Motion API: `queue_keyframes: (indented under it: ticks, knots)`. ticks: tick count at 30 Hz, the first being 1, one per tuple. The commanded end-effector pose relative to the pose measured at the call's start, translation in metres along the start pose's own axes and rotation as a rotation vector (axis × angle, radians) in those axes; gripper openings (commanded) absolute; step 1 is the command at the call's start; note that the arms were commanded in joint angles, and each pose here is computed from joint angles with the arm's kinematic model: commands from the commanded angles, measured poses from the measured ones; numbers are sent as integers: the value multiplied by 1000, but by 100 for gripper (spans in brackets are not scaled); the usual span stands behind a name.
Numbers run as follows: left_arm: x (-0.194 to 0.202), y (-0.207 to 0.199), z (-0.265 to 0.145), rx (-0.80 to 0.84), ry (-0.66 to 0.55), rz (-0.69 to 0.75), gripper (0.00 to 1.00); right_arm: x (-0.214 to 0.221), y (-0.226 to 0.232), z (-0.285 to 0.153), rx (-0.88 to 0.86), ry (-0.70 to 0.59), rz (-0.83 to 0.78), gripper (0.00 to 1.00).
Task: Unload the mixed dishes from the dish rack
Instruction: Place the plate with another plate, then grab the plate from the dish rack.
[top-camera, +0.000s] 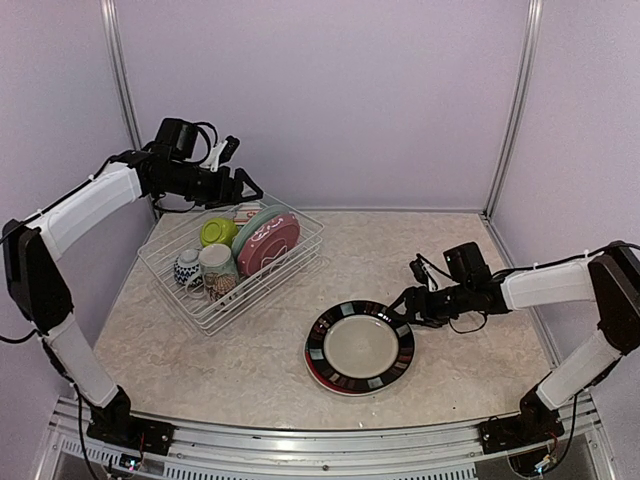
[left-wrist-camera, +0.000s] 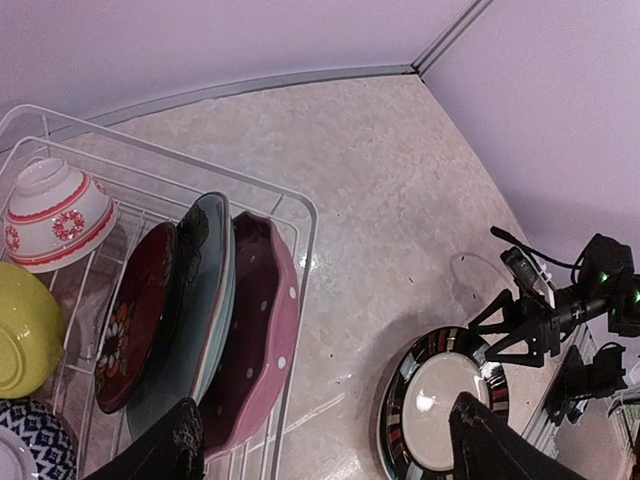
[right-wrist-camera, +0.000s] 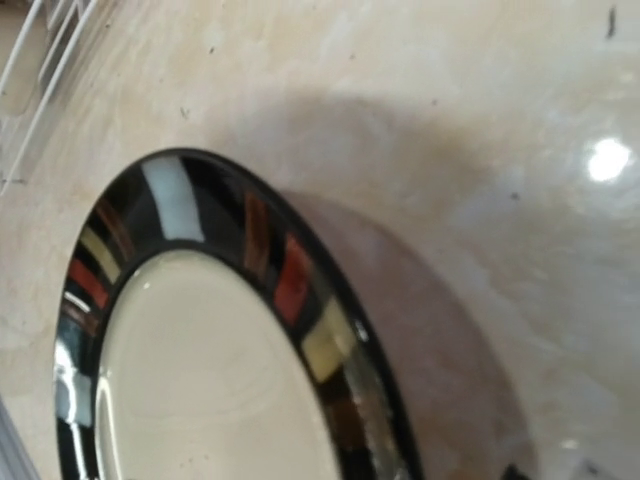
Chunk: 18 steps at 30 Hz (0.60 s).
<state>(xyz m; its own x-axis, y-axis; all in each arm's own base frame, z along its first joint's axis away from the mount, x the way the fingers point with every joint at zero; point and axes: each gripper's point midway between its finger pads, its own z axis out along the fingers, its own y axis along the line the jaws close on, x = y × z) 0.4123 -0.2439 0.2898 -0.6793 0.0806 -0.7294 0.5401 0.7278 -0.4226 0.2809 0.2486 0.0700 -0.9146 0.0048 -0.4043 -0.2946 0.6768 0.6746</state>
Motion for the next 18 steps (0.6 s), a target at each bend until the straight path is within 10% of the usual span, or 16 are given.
queue_keyframes:
  ticks: [1,18]
  knots:
    - [10,5,11,26,81,-58,77,-7,-3,-13,92,-25,-47,78]
    - [22,44,38,-48,157,-107,59,-30,3,-30,135,-130,-111,80]
